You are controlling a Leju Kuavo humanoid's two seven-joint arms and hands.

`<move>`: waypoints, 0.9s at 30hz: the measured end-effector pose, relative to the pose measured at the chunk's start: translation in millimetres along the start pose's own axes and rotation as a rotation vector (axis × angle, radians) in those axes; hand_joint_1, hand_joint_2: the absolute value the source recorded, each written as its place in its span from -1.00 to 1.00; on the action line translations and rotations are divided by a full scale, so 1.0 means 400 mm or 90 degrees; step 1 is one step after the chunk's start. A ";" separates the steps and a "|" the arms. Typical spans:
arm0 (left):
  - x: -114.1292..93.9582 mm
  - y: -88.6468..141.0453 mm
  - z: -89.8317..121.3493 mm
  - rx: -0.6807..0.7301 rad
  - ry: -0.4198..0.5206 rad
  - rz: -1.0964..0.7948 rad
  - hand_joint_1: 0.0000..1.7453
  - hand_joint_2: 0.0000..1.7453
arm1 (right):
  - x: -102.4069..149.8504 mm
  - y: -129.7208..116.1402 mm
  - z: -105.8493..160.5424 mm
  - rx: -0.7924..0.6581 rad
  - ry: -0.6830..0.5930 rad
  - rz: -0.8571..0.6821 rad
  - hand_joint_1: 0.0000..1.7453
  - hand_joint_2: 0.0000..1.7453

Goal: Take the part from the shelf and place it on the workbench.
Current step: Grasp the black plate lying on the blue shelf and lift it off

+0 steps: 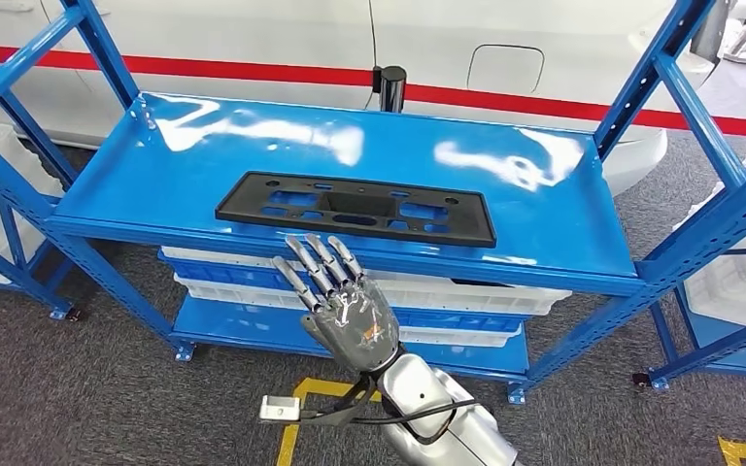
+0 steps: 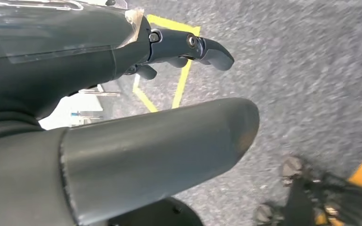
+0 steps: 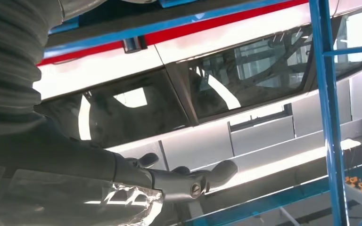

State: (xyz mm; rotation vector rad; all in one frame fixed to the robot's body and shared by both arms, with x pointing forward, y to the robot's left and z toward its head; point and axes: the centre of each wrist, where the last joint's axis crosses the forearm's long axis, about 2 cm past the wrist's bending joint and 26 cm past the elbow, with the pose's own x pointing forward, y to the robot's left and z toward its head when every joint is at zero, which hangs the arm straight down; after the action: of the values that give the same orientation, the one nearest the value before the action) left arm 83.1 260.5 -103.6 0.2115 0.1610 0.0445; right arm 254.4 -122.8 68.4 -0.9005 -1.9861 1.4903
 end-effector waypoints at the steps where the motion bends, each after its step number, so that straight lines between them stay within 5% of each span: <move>1: 0.000 0.001 0.000 0.000 0.000 0.000 -1.00 -1.00 | -0.003 0.001 0.003 0.002 0.001 0.002 -1.00 1.00; 27: 0.001 -0.004 0.002 -0.004 0.002 0.009 -1.00 -1.00 | -0.020 -0.005 -0.003 0.000 0.022 0.059 -1.00 1.00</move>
State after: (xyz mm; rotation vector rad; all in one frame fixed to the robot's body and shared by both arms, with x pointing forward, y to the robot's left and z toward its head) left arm 83.8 258.7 -103.3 0.2059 0.1620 0.0586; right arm 260.0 -128.5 70.7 -1.0236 -1.9429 1.5151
